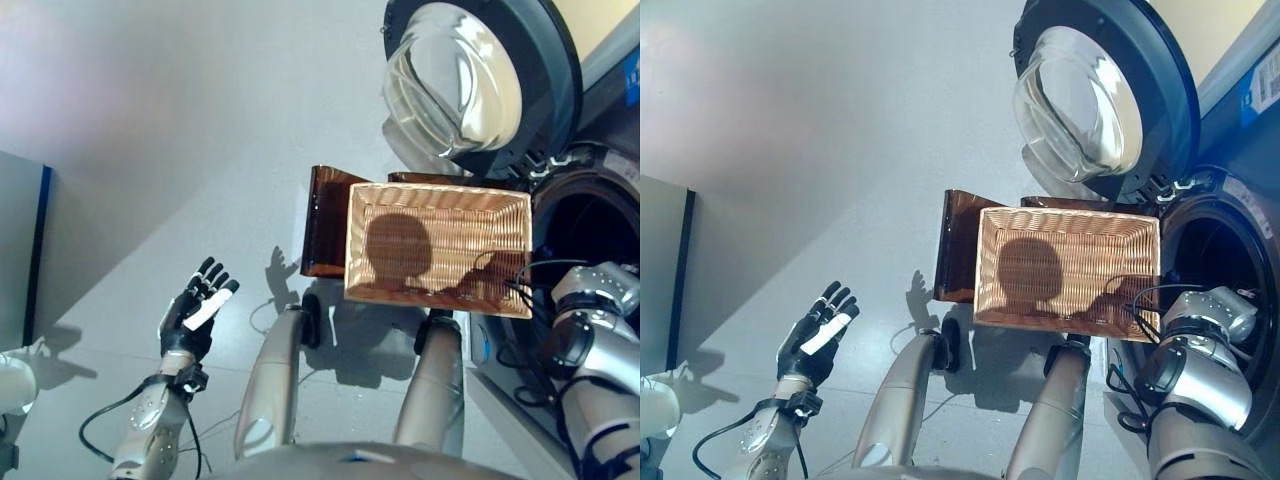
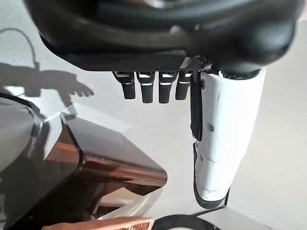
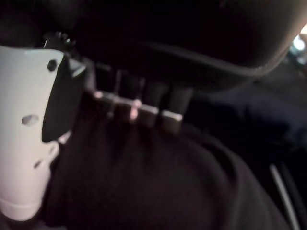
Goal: Pick up the clothes and place them into the washing machine
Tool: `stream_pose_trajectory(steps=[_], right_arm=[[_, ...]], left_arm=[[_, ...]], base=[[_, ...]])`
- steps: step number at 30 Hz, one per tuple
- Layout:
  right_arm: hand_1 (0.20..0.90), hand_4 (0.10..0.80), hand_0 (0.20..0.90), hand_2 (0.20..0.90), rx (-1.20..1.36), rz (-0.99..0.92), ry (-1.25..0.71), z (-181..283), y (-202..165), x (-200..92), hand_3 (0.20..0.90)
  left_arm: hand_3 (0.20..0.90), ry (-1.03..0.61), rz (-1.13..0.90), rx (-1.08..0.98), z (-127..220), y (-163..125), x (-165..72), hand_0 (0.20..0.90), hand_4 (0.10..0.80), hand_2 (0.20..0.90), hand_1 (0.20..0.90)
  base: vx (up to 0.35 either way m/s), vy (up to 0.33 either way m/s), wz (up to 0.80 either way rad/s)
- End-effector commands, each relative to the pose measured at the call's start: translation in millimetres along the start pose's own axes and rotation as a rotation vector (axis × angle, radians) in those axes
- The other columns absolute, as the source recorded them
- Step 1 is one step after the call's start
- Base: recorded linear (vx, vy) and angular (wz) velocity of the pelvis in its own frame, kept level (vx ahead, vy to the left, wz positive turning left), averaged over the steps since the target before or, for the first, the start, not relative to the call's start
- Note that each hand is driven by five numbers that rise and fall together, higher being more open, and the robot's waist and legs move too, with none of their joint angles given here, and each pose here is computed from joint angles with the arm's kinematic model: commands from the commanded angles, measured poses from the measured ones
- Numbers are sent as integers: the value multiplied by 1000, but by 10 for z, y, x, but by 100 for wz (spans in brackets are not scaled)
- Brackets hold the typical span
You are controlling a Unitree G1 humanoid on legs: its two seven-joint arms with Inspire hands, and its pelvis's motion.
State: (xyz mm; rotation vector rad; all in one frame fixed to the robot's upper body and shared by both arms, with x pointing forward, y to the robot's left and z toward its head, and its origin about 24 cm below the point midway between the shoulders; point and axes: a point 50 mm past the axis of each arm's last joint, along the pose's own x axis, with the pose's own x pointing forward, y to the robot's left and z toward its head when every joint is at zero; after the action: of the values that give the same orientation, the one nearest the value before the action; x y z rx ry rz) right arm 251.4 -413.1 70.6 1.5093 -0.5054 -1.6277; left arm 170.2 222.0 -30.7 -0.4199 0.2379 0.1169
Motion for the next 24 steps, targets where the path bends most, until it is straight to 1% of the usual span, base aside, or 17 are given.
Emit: stream_pose_trajectory(steps=[1, 2, 3, 4, 8, 18, 22, 24], right_arm=[[200, 300, 200, 200, 28, 174, -188, 328, 390, -43, 200], [200, 300, 200, 200, 25, 171, -182, 303, 367, -47, 200], [367, 420, 367, 367, 23, 168, -176, 284, 356, -52, 367], [900, 800, 900, 900, 22, 168, -175, 280, 354, -54, 900], [900, 800, 900, 900, -10, 149, -159, 239, 312, -40, 900], [900, 800, 900, 900, -2, 124, -146, 229, 242, -8, 900], [900, 800, 900, 900, -27, 124, -128, 186, 200, -4, 900], [900, 800, 900, 900, -86, 136, -106, 110, 131, -5, 900]], left_arm=[[900, -149, 20, 11, 318, 91, -27, 900, 800, 900, 900], [900, -148, 22, 10, 315, 93, -29, 900, 800, 900, 900], [900, -149, 20, 7, 315, 89, -27, 900, 800, 900, 900], [900, -149, 21, 7, 315, 91, -28, 900, 800, 900, 900], [900, -148, 38, 9, 324, 136, -31, 900, 800, 900, 900], [900, -142, 23, 11, 335, 132, -19, 900, 800, 900, 900], [900, -138, 24, 13, 330, 145, -15, 900, 800, 900, 900], [900, -139, 20, 18, 337, 153, -10, 900, 800, 900, 900]], base=[[-8, -2, -3], [-9, -5, -4], [0, 0, 0], [65, -7, 0], [-16, 1, 0], [-19, 4, 0], [-21, 5, 0], [0, 0, 0]])
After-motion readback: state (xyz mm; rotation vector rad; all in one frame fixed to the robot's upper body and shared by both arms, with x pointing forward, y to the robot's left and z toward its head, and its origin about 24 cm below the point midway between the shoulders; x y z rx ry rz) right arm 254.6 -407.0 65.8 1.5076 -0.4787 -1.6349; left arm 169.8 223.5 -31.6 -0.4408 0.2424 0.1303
